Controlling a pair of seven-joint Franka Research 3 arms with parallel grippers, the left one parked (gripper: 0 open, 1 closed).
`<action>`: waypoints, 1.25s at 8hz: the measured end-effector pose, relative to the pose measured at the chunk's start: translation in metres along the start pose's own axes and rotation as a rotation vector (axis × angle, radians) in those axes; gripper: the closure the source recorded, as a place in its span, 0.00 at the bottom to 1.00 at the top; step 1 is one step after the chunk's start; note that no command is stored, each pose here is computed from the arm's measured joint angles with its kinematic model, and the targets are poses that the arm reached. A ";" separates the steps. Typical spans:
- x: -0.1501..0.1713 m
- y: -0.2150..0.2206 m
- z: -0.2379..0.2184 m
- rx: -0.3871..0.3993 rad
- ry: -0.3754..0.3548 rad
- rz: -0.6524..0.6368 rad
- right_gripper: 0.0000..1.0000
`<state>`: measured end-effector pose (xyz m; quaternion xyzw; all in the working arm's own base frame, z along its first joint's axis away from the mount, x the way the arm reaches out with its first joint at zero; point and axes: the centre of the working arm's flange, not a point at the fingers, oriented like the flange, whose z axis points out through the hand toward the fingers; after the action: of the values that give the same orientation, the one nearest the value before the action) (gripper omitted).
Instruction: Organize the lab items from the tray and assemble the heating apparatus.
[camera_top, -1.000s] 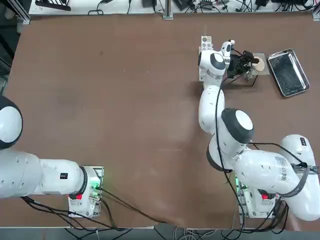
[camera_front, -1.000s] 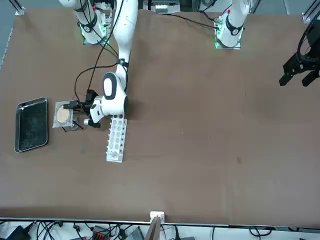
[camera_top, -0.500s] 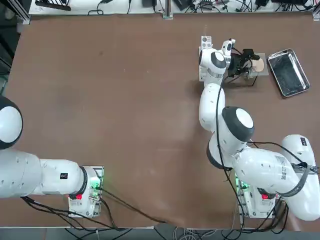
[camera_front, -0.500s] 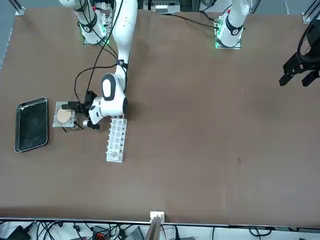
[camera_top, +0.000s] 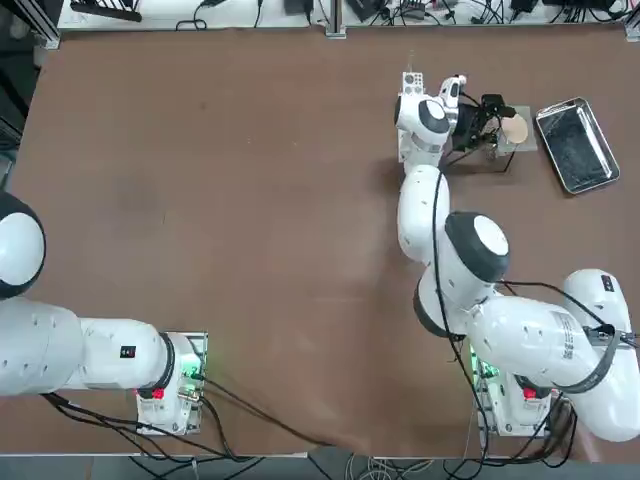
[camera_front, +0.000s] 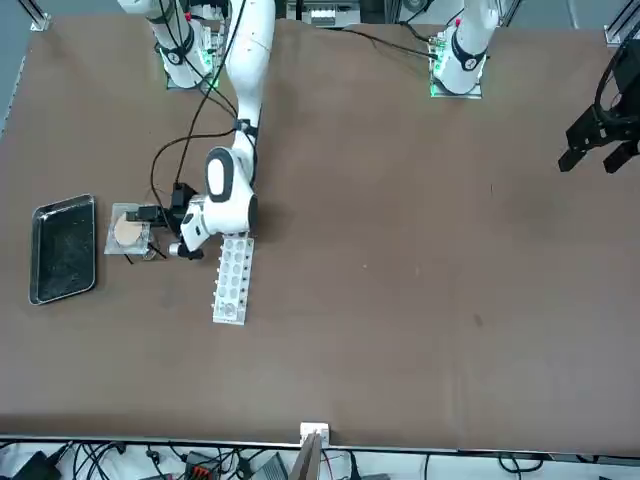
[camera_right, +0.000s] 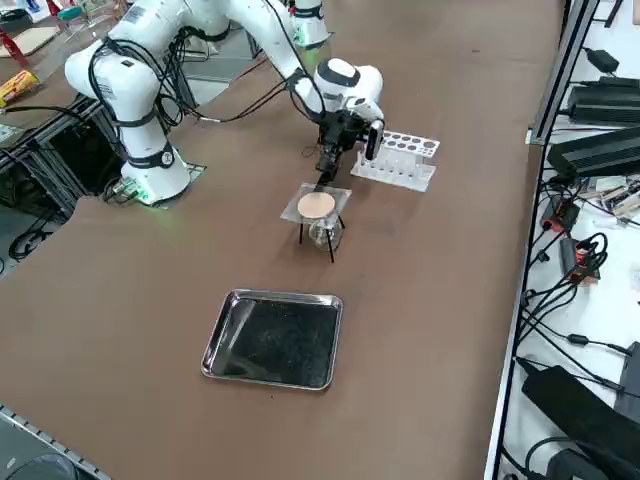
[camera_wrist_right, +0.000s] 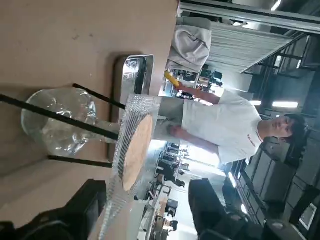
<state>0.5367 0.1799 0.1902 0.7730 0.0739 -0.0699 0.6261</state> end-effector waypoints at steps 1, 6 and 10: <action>-0.001 0.004 -0.009 0.039 -0.020 -0.004 0.00; -0.008 0.114 -0.043 0.307 -0.100 -0.035 0.00; -0.022 0.225 -0.040 0.591 -0.047 0.093 0.00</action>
<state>0.5613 0.1721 0.4179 0.9226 0.0004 -0.0774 0.3778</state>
